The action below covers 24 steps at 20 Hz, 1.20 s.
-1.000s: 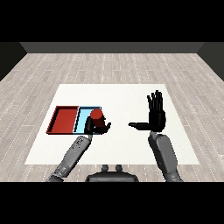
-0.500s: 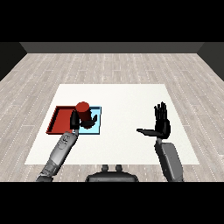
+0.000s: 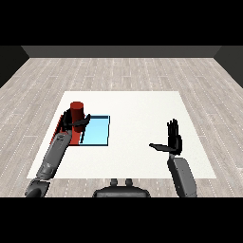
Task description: Pick the red can and put it in the red box
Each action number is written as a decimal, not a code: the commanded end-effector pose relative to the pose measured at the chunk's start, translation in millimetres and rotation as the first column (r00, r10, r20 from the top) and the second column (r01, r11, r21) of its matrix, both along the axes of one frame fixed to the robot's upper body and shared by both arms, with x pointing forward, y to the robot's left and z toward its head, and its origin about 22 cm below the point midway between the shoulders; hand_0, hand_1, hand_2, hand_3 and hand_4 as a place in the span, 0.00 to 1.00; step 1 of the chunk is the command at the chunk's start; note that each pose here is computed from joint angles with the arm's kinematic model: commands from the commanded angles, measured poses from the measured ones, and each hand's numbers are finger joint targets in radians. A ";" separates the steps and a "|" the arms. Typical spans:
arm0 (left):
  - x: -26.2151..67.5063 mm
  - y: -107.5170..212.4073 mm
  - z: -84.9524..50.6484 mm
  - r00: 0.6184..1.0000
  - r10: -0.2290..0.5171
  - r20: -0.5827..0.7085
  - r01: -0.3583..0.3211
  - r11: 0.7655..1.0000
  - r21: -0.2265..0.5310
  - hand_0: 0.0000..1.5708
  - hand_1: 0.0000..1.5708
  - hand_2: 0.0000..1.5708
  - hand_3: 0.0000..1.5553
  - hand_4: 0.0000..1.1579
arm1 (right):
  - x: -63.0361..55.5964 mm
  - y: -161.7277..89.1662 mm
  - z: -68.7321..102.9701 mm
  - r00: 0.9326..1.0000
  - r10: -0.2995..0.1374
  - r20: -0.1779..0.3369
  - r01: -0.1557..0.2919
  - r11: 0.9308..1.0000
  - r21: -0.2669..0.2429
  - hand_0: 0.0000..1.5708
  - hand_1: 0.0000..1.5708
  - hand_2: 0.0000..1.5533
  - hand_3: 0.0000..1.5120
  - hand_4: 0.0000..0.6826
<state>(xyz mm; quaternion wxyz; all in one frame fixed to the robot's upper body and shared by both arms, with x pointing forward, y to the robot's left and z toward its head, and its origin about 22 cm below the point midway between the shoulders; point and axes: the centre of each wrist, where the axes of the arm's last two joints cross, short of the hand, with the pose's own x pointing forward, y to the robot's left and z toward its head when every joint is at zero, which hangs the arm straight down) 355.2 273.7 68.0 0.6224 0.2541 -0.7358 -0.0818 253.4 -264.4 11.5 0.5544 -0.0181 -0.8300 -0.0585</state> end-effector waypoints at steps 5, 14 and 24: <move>2.8 78.2 -56.1 0.955 0.212 -0.208 -0.203 0.977 0.062 1.00 1.00 1.00 0.96 0.94 | -11.0 -14.8 -6.8 1.000 0.004 0.013 -0.003 0.999 -0.046 0.00 0.00 0.00 0.00 0.00; -13.7 118.2 -100.2 0.819 0.408 -0.404 -0.348 0.912 0.216 0.64 0.64 0.68 0.78 0.81 | -1.3 5.2 -9.2 0.997 0.008 0.072 -0.003 0.998 -0.067 0.00 0.00 0.00 0.00 0.00; -14.5 112.9 -111.7 0.758 0.365 -0.541 -0.318 0.930 0.183 0.45 0.45 0.44 0.00 0.44 | -7.8 -5.1 -5.5 0.992 0.014 0.122 -0.009 0.999 -0.039 0.00 0.00 0.00 0.00 0.00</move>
